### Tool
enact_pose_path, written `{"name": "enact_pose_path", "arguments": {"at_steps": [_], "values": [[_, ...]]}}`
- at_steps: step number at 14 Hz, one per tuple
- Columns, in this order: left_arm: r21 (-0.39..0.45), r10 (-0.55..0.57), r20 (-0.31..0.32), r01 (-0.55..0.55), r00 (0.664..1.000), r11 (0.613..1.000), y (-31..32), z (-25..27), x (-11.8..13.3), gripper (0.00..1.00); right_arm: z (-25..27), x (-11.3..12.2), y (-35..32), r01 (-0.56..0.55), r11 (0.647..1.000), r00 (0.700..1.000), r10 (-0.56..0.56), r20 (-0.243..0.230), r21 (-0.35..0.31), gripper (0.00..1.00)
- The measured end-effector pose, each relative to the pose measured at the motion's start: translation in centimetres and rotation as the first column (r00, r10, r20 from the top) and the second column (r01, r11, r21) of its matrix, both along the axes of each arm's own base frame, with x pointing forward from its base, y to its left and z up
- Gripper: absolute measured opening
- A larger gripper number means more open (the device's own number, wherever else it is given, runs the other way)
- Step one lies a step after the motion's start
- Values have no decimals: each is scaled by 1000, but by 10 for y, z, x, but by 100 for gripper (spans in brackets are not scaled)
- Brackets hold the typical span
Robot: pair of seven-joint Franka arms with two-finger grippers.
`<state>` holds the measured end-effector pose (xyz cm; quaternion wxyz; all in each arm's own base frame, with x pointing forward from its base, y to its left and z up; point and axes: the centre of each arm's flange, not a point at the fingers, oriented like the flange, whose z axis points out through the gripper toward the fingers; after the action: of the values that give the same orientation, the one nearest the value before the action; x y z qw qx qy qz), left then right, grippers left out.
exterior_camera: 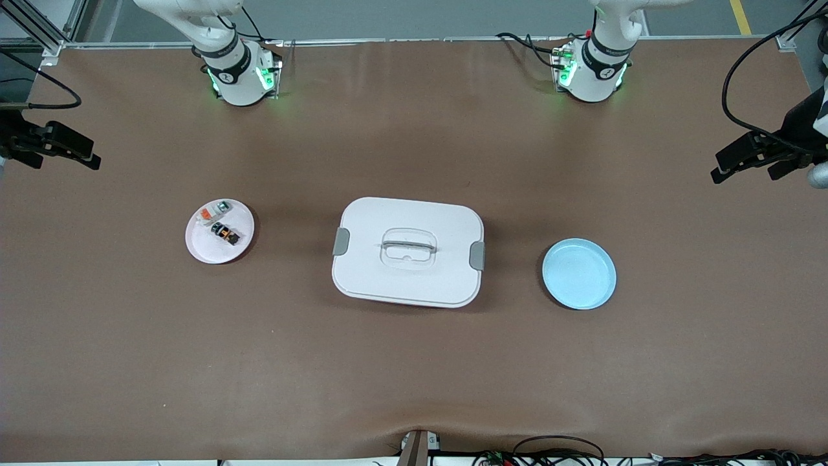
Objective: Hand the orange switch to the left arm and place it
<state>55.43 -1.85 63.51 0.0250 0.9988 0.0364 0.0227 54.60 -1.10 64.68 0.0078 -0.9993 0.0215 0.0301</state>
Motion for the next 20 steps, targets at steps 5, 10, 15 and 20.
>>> {"name": "enact_pose_path", "arguments": {"at_steps": [5,10,15,20], "values": [[0,-1,0,1,1000,1000,0,0,0,100,0,0,-1,1,1000,1000,-1,0,0,100],[0,0,0,0,1000,1000,0,0,0,100,3,0,-2,4,1000,1000,-4,11,-2,100],[0,0,0,0,1000,1000,0,0,0,100,9,4,-9,16,1000,999,-16,43,-3,100],[0,0,0,0,1000,1000,0,0,0,100,-21,28,-23,38,999,999,-38,39,-2,100]]}}
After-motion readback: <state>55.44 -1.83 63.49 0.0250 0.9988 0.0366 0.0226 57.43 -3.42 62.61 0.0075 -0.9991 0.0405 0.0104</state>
